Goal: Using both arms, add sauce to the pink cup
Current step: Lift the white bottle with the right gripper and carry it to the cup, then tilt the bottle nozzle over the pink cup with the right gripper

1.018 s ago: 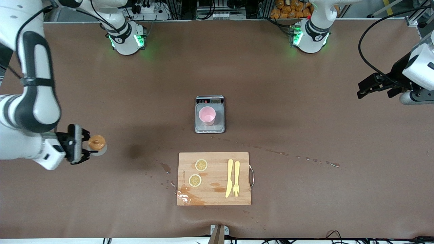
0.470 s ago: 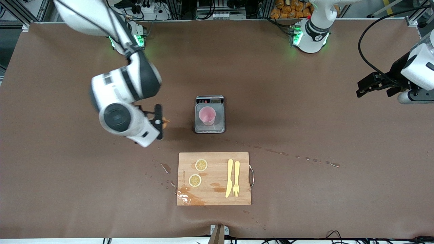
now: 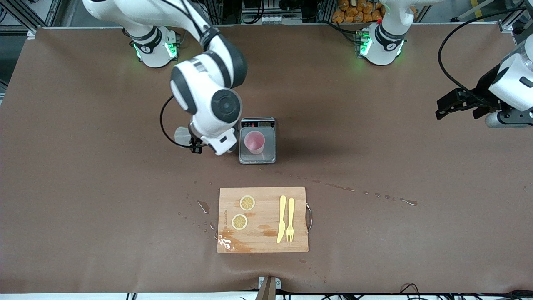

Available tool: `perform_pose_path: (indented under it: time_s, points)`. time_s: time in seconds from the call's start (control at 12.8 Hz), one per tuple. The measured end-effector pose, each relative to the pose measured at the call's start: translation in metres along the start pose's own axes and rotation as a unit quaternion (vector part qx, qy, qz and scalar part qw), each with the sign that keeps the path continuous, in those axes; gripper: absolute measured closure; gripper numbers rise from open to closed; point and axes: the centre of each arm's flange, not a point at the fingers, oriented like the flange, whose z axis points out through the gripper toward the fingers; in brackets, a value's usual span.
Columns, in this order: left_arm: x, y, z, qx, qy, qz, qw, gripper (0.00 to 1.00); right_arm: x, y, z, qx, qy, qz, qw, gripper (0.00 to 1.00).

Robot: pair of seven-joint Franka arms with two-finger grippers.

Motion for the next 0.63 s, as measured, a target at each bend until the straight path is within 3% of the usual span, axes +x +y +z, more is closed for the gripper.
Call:
perform_pose_path:
  time_s: [0.08, 0.24, 0.47, 0.63]
  points:
    - [0.0, 0.0, 0.0, 0.0, -0.001, 0.0, 1.0, 0.0, 0.009, -0.011, -0.005, -0.015, -0.023, 0.003, 1.0, 0.55]
    - [0.0, -0.001, 0.001, 0.0, -0.002, -0.001, 1.0, 0.0, 0.035, -0.036, -0.018, -0.074, -0.076, -0.003, 0.994, 0.55]
    - [0.0, -0.001, 0.002, 0.001, -0.003, -0.001, 1.0, 0.0, 0.084, -0.078, -0.018, -0.147, -0.158, 0.006, 0.977, 0.55]
    - [0.0, -0.001, 0.004, 0.001, -0.005, -0.001, 1.0, 0.0, 0.102, -0.081, -0.002, -0.171, -0.2, 0.011, 0.965, 0.55]
